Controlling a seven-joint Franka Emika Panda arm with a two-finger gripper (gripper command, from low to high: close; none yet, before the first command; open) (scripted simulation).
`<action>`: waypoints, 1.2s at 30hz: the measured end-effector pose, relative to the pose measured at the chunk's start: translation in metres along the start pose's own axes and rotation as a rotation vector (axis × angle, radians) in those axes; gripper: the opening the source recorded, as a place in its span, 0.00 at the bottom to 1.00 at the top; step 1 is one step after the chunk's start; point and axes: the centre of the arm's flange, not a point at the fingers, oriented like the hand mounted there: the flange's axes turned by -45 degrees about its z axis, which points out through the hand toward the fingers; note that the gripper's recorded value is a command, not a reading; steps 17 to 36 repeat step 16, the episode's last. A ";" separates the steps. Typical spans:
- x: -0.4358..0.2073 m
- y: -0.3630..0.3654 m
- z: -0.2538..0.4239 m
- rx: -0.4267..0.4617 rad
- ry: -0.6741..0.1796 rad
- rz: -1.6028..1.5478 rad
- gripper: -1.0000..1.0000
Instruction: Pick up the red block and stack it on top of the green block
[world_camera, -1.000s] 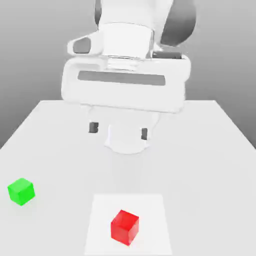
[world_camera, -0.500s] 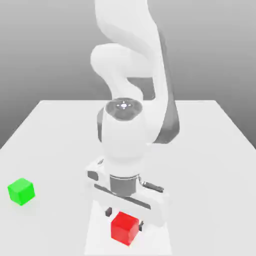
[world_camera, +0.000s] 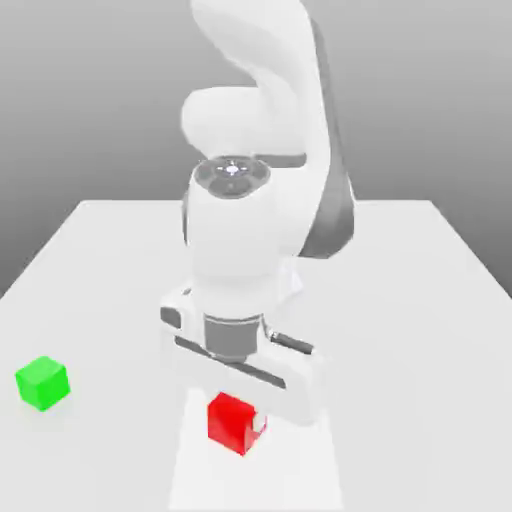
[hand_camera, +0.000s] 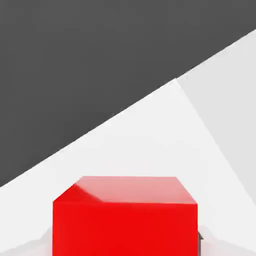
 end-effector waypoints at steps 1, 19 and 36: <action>0.014 0.023 -0.003 -0.002 0.000 0.093 0.00; 0.070 0.244 0.037 0.008 -0.008 0.931 1.00; 0.070 0.244 0.037 0.008 -0.008 0.931 1.00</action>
